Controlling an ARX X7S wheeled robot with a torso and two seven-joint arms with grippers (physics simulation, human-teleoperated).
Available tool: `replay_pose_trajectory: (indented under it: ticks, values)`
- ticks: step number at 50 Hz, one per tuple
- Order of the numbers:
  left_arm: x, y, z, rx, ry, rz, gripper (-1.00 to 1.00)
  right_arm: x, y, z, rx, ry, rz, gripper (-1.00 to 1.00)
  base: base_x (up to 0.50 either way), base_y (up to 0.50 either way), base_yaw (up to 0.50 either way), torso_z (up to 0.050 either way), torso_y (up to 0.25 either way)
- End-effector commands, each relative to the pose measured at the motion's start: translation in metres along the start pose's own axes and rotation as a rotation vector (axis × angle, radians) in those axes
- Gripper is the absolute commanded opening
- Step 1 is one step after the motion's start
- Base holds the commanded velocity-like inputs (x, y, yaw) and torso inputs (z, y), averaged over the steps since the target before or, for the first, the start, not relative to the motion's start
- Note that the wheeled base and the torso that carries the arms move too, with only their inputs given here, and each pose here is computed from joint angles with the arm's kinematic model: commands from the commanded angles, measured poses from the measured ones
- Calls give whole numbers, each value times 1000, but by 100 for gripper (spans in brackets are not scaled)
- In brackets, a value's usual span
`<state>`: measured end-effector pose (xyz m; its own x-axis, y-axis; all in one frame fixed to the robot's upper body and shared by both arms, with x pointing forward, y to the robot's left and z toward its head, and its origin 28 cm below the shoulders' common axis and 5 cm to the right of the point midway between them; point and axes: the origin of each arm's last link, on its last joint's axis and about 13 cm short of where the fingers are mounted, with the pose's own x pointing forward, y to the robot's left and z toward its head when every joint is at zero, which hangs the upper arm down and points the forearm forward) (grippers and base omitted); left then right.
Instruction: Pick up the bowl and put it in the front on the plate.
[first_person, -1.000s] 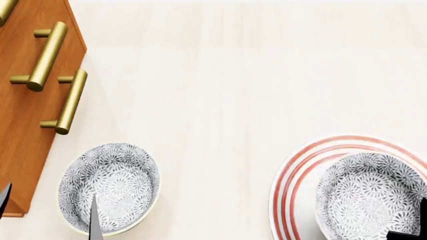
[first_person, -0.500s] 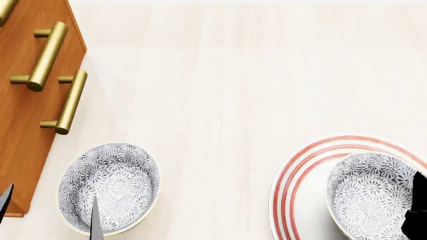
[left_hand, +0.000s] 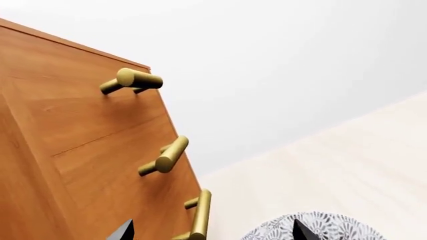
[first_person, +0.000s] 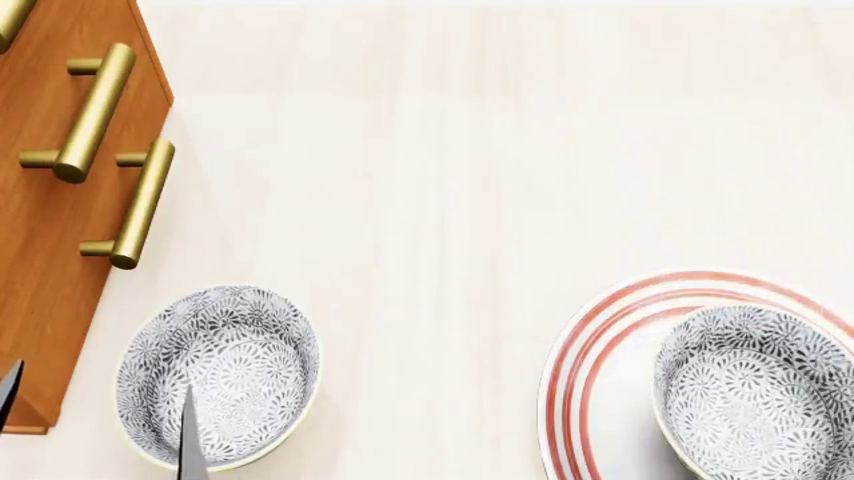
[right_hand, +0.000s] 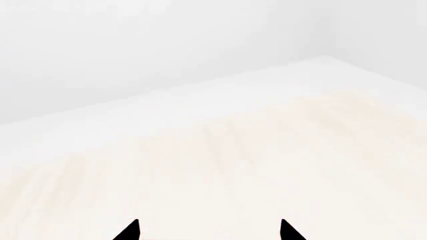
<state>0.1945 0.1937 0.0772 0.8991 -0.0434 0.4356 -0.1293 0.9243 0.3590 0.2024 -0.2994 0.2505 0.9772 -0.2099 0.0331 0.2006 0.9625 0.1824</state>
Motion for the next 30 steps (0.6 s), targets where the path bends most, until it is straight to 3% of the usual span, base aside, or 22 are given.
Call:
replay_pose_trajectory:
  ticks: [1, 4, 6, 11, 12, 15, 17, 19, 27, 30]
  values:
    - [5, 7, 12, -3, -60, 31, 100, 3, 9, 14, 113, -326, -147, 100, 0, 0, 0, 0, 0]
    - [8, 11, 15, 3, -69, 51, 100, 6, 7, 13, 172, -416, -272, 100, 0, 0, 0, 0, 0]
    - [9, 13, 15, 7, -72, 59, 100, 5, 3, 10, 158, -545, -393, 100, 0, 0, 0, 0, 0]
    - [10, 17, 18, 17, -87, 77, 100, -1, 8, -6, 177, -710, -475, 100, 0, 0, 0, 0, 0]
    - [11, 18, 20, 18, -91, 82, 100, -4, 12, -11, 205, -751, -423, 100, 0, 0, 0, 0, 0]
    - [11, 24, 23, 33, -115, 117, 100, -10, 20, -36, 153, -899, -375, 100, 0, 0, 0, 0, 0]
    - [10, 28, 25, 42, -140, 160, 100, -12, 25, -50, 143, -932, -364, 100, 0, 0, 0, 0, 0]
    - [8, 31, 29, 45, -168, 190, 100, -15, 29, -59, 163, -938, -357, 100, 0, 0, 0, 0, 0]
    - [-3, 44, 38, 95, -252, 292, 100, -25, 48, -106, 52, -958, -197, 100, 0, 0, 0, 0, 0]
    - [-5, 45, 35, 109, -241, 296, 100, -27, 52, -114, 48, -951, -170, 100, 0, 0, 0, 0, 0]
